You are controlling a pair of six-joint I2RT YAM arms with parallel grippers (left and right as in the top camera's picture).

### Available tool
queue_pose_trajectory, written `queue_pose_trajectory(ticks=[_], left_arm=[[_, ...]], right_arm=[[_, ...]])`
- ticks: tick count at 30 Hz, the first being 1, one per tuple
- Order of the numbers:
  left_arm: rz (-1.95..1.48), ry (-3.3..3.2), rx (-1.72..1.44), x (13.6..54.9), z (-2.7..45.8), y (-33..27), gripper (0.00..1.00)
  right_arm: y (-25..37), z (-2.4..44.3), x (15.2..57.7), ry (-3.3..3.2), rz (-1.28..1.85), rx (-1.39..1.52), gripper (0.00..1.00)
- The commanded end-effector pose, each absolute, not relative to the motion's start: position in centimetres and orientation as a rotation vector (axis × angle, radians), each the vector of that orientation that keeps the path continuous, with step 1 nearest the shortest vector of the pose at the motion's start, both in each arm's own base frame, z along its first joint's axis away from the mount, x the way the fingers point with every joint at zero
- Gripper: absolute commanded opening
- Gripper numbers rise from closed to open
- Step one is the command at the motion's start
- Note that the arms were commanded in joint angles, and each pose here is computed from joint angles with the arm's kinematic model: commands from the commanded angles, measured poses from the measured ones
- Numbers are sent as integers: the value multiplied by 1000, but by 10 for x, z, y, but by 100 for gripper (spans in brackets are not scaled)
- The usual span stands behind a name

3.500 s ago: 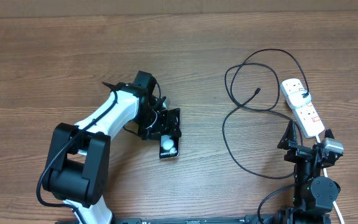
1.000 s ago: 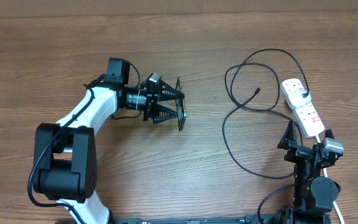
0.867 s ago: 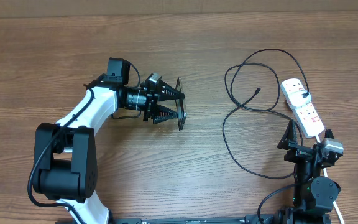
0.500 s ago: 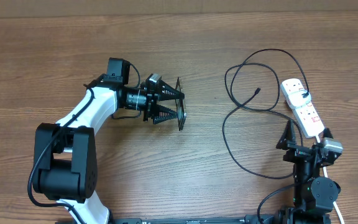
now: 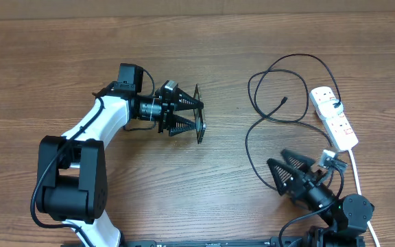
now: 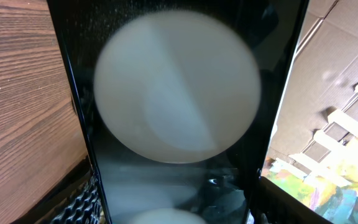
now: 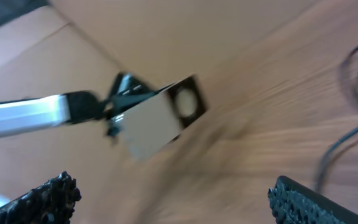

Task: Plug charger to phone and switch on socket
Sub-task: 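Move the right gripper to the phone and grasp its edge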

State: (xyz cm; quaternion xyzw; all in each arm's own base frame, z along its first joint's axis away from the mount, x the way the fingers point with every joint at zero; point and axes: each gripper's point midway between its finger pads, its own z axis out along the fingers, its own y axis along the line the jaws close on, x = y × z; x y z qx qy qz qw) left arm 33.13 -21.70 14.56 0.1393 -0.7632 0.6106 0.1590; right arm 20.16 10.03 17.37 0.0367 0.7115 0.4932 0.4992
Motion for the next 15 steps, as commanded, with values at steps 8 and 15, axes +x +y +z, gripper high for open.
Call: queue_pose_trajectory(ticks=[8, 15], left_arm=[[1803, -2141, 357, 336, 159, -218, 60], [1804, -2142, 357, 337, 159, -218, 60]], right_arm=[[100, 216, 197, 1653, 1120, -6, 99], [86, 242, 195, 1808, 865, -21, 99]])
